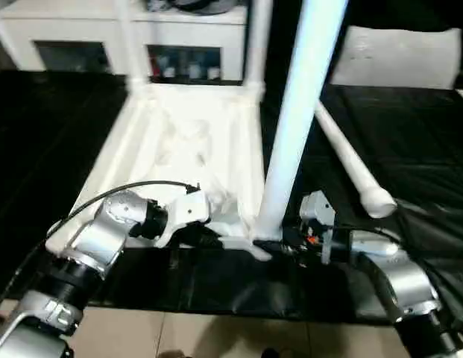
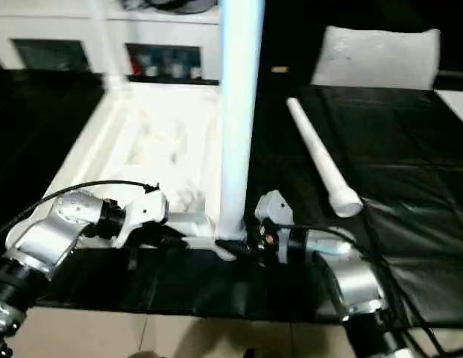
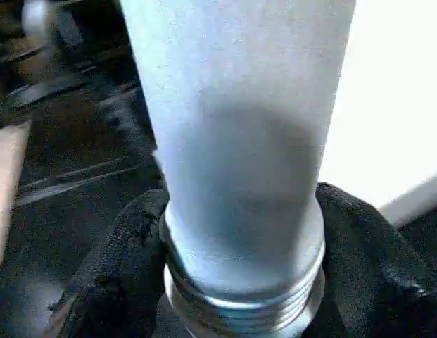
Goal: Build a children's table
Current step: Rotate leg to tighten
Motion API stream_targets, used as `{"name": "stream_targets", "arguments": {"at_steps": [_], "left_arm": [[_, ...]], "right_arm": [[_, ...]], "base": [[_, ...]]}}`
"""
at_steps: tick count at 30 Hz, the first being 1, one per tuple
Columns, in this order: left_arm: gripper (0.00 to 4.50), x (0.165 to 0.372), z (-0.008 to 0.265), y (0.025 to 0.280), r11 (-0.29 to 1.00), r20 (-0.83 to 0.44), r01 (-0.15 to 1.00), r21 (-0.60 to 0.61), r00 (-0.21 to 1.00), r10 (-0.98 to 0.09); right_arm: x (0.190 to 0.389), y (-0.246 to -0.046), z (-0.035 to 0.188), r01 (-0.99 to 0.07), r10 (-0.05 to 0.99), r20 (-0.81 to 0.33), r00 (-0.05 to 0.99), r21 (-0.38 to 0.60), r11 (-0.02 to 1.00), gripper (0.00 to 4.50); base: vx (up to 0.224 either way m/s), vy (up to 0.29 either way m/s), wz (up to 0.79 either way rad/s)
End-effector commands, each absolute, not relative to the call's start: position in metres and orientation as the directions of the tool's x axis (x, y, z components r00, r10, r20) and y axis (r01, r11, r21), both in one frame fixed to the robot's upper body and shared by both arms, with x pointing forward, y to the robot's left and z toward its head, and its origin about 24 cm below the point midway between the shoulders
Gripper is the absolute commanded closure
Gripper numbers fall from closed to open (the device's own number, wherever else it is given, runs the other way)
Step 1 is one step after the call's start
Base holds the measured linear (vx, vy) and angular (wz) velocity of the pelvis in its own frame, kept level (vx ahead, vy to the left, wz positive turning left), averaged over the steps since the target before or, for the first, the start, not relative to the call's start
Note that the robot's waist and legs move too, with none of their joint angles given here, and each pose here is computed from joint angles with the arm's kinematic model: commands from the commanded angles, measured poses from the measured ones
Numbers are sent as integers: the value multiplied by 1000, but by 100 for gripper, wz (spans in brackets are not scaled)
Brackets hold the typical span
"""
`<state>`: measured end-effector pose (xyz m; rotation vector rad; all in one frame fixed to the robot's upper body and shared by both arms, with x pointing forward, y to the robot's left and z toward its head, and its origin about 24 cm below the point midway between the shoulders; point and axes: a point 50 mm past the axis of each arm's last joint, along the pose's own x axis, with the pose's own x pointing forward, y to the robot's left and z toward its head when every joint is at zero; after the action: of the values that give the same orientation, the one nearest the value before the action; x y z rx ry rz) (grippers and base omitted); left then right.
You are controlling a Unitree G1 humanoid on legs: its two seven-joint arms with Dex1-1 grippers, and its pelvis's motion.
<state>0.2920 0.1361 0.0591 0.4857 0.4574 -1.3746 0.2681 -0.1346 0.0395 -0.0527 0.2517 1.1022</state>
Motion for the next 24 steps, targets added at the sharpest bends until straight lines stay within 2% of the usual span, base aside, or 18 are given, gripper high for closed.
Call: {"name": "stream_targets", "arguments": {"at_steps": [1,3,4,8,12,14,17,24], "left_arm": [[450,292,64,107,235,-469,969,69,240,-850],[450,294,66,89,387,-413,921,54,373,-831],[450,294,66,89,387,-413,921,54,373,-831],[450,299,73,64,550,-355,834,39,526,-772],[450,300,78,51,599,-329,800,43,577,-747],[450,298,79,46,589,-329,807,52,570,-753],[450,294,76,51,571,-361,817,74,556,-749],[450,295,65,85,523,-445,844,117,516,-732]], "right_arm": [[266,-102,27,-830,844,-226,486,183,527,175],[273,-82,21,-709,750,-240,616,246,661,175],[273,-82,21,-709,750,-240,616,246,661,175],[285,-55,27,-607,669,-263,695,285,742,175],[290,-42,30,-592,658,-272,702,291,751,175],[290,-38,33,-602,669,-254,699,298,741,119],[289,-43,31,-590,655,-260,709,288,754,81],[286,-81,30,-602,636,-246,731,205,772,21]], "base": [[0,0,0],[0,0,0],[0,0,0],[0,0,0],[0,0,0],[0,0,0],[0,0,0],[0,0,0]]}}
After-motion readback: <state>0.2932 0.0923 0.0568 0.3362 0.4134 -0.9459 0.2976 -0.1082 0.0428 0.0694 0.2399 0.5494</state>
